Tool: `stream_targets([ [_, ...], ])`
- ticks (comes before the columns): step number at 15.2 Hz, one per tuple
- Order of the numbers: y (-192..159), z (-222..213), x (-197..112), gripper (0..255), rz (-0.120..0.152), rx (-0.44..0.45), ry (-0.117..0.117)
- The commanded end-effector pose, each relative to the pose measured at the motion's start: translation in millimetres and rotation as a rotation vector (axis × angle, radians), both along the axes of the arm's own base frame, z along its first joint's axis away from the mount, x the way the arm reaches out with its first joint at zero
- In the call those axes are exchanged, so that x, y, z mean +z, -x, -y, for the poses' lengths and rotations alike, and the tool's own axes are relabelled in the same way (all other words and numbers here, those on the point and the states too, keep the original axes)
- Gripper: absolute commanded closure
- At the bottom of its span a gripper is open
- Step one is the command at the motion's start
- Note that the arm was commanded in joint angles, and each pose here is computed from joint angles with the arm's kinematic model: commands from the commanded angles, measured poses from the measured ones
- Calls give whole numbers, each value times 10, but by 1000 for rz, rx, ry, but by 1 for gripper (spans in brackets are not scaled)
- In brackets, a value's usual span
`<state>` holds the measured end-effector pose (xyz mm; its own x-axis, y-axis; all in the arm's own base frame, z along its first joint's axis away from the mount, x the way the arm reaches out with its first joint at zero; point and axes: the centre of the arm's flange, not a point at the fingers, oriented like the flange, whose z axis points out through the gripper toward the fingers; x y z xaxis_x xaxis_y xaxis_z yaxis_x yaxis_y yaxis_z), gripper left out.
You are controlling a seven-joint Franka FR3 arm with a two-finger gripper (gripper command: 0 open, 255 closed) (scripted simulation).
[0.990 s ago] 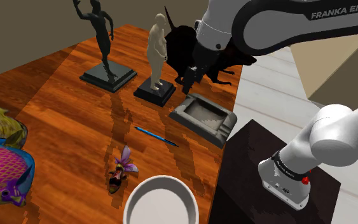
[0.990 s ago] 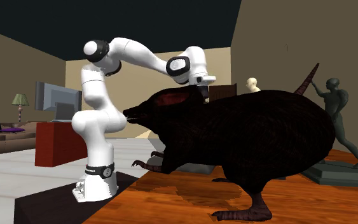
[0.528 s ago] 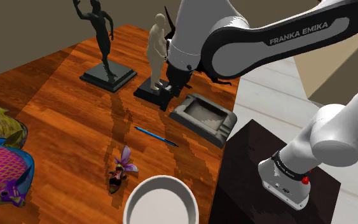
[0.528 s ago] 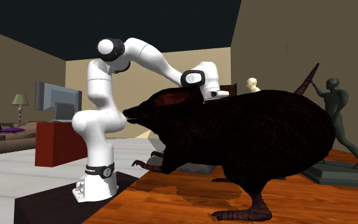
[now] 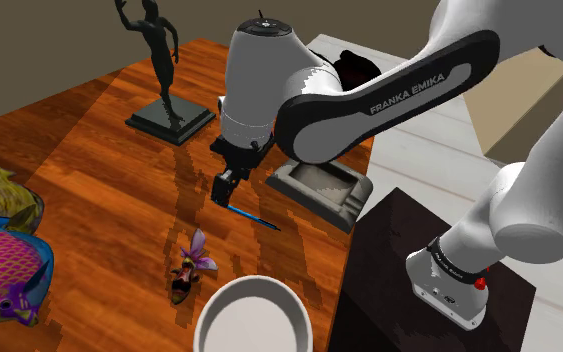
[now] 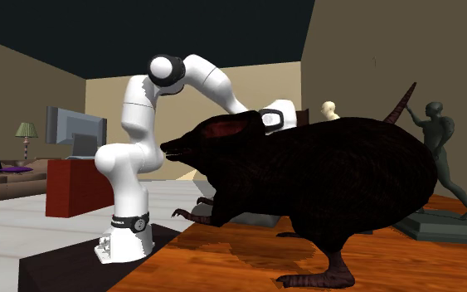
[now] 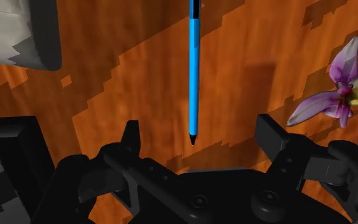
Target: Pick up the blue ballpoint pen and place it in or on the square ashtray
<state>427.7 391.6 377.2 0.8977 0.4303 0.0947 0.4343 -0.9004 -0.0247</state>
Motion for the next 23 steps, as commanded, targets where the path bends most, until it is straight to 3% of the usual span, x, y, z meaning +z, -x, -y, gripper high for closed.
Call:
stream_targets([
  [1,-4,-47,-96,0,0,7,0],
  [7,-30,-70,-441,0,0,7,0],
  [15,-30,-70,-441,0,-1,7,0],
  [16,-30,-70,-441,255,-1,7,0],
  [23,-30,-70,-441,255,-1,7,0],
])
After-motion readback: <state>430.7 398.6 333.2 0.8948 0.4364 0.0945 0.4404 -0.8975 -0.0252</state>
